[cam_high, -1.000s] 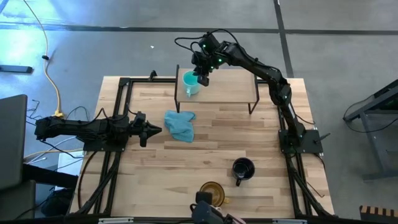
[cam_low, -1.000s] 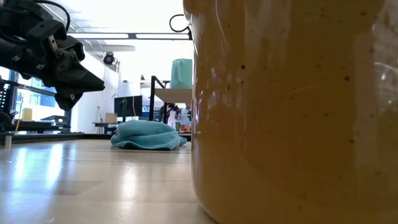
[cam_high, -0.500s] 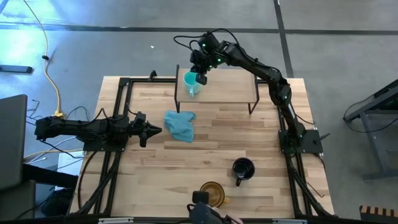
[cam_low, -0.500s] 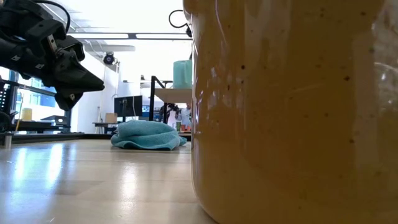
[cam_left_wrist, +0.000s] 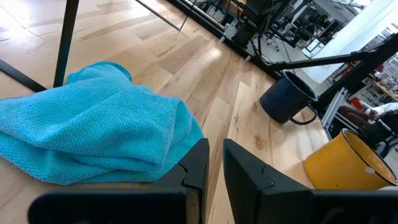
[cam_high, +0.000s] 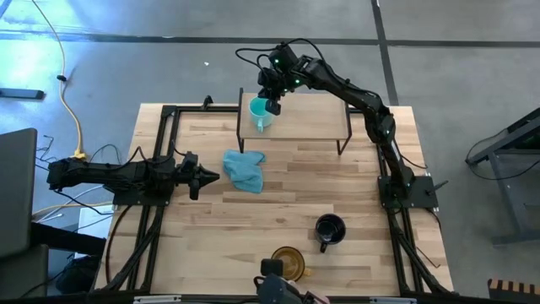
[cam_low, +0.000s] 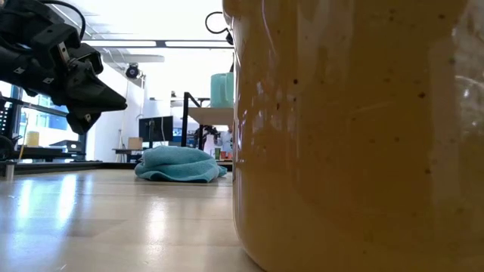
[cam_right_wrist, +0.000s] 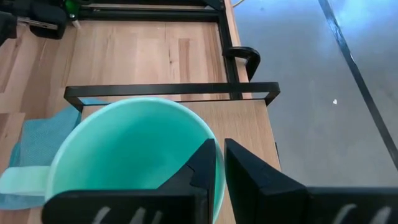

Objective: Stack small to large cups/mugs on shelf
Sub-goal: Put the blue mug on the shelf

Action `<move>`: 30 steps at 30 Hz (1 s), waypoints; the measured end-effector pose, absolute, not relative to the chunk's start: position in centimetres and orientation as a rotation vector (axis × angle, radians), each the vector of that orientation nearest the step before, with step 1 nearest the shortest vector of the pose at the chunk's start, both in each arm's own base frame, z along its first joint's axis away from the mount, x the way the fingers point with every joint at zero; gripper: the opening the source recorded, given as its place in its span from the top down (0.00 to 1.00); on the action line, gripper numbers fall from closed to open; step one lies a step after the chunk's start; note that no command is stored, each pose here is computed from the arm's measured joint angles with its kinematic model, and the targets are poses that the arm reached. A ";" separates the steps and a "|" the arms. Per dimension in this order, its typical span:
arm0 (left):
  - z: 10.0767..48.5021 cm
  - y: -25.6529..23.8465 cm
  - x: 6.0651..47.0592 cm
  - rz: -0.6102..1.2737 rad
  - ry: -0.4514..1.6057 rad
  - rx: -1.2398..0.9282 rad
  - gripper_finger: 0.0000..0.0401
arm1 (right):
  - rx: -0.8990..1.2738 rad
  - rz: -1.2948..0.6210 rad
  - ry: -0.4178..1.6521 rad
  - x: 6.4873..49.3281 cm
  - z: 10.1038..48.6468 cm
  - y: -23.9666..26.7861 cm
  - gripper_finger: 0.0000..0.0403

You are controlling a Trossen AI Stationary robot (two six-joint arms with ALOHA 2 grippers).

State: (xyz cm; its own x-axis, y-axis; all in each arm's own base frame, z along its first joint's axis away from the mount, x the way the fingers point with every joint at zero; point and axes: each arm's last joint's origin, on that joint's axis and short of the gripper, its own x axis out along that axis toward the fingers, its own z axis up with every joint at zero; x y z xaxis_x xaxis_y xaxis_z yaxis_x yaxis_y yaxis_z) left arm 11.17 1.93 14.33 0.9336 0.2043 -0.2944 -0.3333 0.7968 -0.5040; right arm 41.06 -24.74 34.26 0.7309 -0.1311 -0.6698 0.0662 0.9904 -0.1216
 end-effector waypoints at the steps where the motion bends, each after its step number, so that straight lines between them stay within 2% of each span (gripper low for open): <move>1: 14.3 1.9 11.2 0.291 0.231 -0.581 0.91 | -0.092 -0.109 0.744 41.1 34.3 -24.7 0.94; 30: 14.3 1.9 11.2 0.291 0.231 -0.582 0.91 | -0.085 -0.098 0.734 41.3 34.2 -24.6 0.94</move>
